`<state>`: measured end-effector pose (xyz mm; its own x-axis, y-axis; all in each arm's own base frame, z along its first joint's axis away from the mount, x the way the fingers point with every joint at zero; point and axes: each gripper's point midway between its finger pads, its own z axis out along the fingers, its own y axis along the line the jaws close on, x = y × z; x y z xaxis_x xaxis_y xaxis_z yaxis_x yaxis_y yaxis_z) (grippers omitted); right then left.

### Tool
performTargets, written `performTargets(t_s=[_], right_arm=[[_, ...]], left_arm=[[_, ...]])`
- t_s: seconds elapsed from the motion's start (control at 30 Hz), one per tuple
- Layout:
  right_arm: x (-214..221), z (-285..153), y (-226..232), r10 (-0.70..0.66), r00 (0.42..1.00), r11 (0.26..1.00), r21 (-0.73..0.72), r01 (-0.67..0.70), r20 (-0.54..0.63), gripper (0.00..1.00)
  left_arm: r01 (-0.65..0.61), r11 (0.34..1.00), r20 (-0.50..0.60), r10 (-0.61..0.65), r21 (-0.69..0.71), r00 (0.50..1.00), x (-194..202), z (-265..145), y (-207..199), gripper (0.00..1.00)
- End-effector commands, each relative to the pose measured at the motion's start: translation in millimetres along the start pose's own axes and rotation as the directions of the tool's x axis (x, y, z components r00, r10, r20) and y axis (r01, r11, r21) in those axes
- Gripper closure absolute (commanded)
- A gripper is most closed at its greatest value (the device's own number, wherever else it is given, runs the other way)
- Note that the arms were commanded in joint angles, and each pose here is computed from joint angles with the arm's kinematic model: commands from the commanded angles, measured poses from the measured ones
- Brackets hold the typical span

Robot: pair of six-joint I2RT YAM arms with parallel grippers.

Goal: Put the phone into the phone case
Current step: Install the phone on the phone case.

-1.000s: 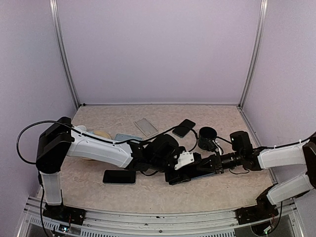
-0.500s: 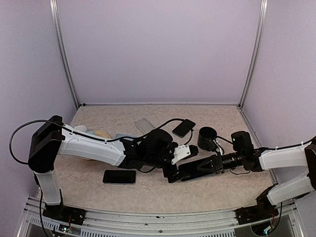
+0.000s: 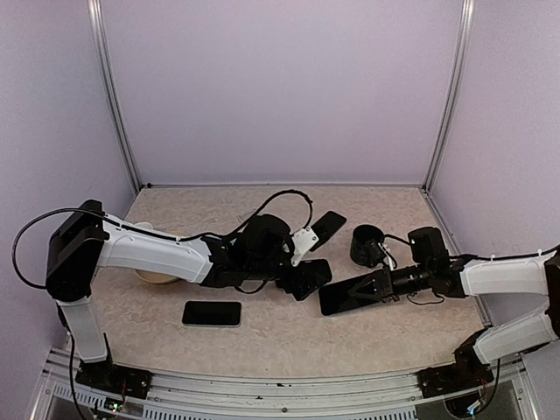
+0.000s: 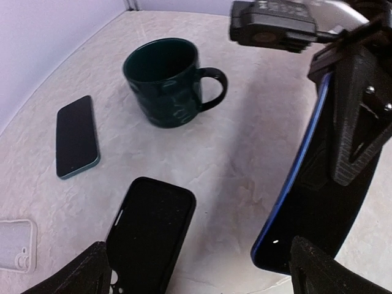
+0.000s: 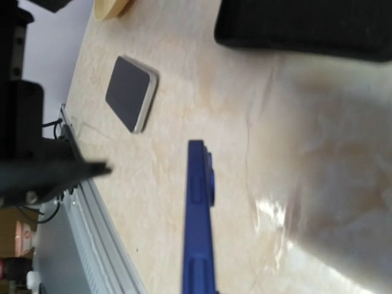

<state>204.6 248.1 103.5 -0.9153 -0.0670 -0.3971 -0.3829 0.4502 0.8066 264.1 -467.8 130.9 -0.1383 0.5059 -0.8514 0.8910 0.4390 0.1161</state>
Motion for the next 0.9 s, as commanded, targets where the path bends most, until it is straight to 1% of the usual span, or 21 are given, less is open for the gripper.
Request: performTargets(t_s=[0.0,0.2,0.33,0.6,0.87], right_arm=[[-26.0,-1.9,13.6,-0.087,0.996,0.996,0.015,0.086,0.032,1.00],[-50.0,2.3,18.7,-0.090,0.996,0.996,0.025,0.090,0.028,1.00],[-65.5,10.6,15.6,-0.069,0.997,0.996,0.053,0.070,-0.020,1.00],[-103.1,34.5,6.9,-0.051,0.996,0.996,0.068,0.056,-0.077,1.00],[-129.6,61.1,-7.6,-0.014,0.992,0.997,0.073,0.023,-0.122,1.00]], left_arm=[[0.155,0.975,0.075,-0.144,-0.162,0.987,-19.7,-15.3,38.9,0.01],[0.251,0.936,0.093,-0.235,-0.248,0.967,-12.7,-20.6,61.8,0.01],[0.340,0.895,0.129,-0.315,-0.290,0.940,-1.9,-29.2,81.5,0.01],[0.539,0.797,0.250,-0.482,-0.273,0.840,9.9,-58.4,119.6,0.01],[0.668,0.711,0.283,-0.609,-0.219,0.741,32.7,-64.3,135.9,0.01]])
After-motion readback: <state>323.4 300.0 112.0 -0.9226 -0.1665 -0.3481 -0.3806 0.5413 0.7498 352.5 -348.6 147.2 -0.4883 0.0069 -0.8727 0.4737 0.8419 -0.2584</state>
